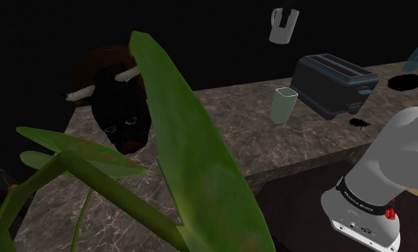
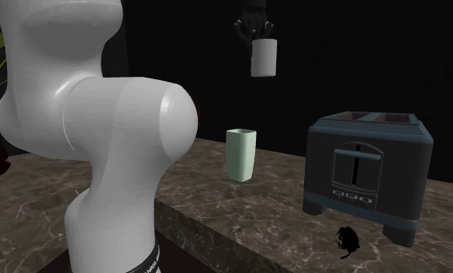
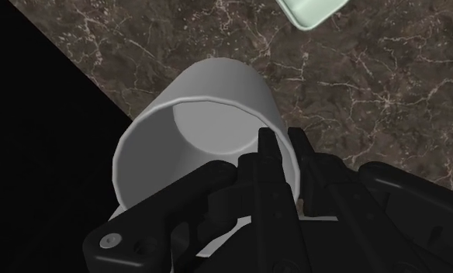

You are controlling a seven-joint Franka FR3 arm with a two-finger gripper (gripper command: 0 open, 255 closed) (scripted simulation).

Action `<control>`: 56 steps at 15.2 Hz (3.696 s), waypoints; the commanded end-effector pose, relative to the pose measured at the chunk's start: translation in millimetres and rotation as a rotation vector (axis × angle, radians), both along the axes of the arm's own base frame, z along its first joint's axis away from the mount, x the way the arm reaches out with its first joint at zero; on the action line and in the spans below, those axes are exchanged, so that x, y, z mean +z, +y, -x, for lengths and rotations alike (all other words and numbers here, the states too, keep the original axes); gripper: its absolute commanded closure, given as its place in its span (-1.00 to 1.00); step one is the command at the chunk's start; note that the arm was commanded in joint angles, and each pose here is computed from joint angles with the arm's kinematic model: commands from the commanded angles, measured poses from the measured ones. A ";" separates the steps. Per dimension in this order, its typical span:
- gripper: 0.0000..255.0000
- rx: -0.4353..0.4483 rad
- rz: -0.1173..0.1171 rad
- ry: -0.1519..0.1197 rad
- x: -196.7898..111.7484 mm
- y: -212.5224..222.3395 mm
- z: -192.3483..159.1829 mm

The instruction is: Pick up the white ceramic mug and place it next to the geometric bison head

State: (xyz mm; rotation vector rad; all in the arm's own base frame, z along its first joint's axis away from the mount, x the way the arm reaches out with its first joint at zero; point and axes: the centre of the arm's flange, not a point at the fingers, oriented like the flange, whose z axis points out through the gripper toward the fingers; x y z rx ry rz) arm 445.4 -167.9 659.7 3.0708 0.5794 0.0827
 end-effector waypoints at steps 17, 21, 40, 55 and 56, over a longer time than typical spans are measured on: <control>1.00 0.000 0.000 0.000 59.6 79.4 -5.9; 1.00 0.000 0.000 0.000 59.7 132.0 -10.4; 1.00 0.000 0.000 0.000 60.0 381.9 -31.4; 1.00 0.000 0.000 0.000 12.6 460.0 -38.0; 1.00 0.000 0.000 0.000 7.3 460.0 -38.0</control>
